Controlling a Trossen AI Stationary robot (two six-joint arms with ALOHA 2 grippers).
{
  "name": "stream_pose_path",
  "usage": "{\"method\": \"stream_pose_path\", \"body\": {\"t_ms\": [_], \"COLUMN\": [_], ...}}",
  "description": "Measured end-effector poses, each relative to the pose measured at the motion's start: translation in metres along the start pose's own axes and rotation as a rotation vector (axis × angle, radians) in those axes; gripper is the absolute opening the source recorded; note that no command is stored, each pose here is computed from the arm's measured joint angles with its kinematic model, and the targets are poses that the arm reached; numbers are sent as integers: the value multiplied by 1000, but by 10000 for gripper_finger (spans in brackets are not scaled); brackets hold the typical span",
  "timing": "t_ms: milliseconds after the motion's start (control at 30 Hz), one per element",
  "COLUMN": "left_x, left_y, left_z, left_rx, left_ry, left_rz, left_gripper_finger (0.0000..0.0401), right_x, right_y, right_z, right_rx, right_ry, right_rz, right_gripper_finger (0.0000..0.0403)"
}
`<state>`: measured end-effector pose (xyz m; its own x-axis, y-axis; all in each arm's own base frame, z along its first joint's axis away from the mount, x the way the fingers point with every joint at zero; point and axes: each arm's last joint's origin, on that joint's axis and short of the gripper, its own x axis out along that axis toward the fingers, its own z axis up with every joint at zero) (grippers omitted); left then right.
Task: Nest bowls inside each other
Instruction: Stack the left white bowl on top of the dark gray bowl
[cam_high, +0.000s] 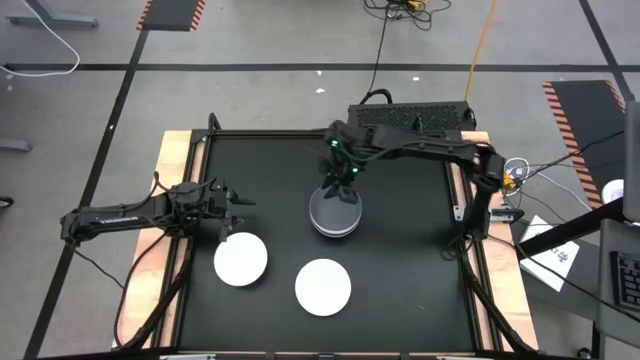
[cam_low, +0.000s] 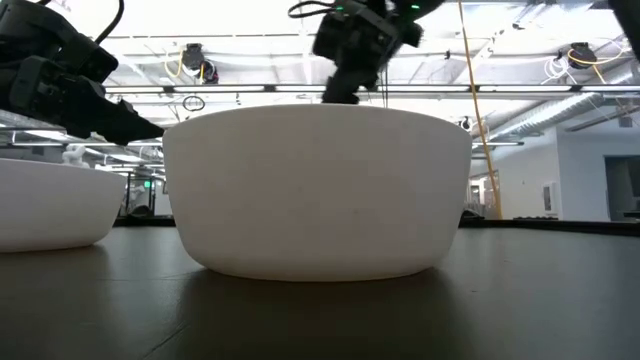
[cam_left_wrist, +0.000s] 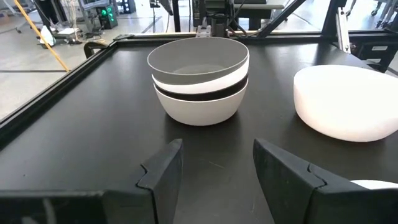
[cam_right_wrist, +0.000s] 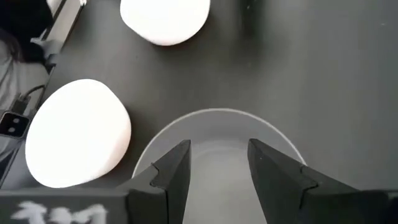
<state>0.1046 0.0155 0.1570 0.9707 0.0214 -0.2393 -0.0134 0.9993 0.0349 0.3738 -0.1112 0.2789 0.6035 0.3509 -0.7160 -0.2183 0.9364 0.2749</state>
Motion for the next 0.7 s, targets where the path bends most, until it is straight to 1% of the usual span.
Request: {"method": "stream_pose_path", "body": {"t_ms": [167, 267, 400, 467, 600, 700], "left_x": [0, 0, 0, 0, 0, 0], "left_y": [0, 0, 0, 0, 0, 0], "left_z": [0, 0, 0, 0, 0, 0], "left_rx": [0, -1, 0, -1, -4, -8], "left_ry": [0, 0, 0, 0, 0, -1], "left_rz": [-2, -2, -2, -2, -5, -13], "left_gripper_finger": [198, 198, 198, 198, 198, 198], "right_x": [-16, -26, -30, -32, -29, -24], "right_y": [14, 22, 31, 35, 37, 40], "right_z": [-33, -52, -73, -80, -92, -100], "right_rx": [8, 27, 64, 76, 111, 112], "right_ry": [-94, -176, -251, -266, -249, -263], "right_rz": [-35, -57, -66, -66, -61, -55], "right_gripper_finger": [153, 153, 153, 153, 153, 153]}}
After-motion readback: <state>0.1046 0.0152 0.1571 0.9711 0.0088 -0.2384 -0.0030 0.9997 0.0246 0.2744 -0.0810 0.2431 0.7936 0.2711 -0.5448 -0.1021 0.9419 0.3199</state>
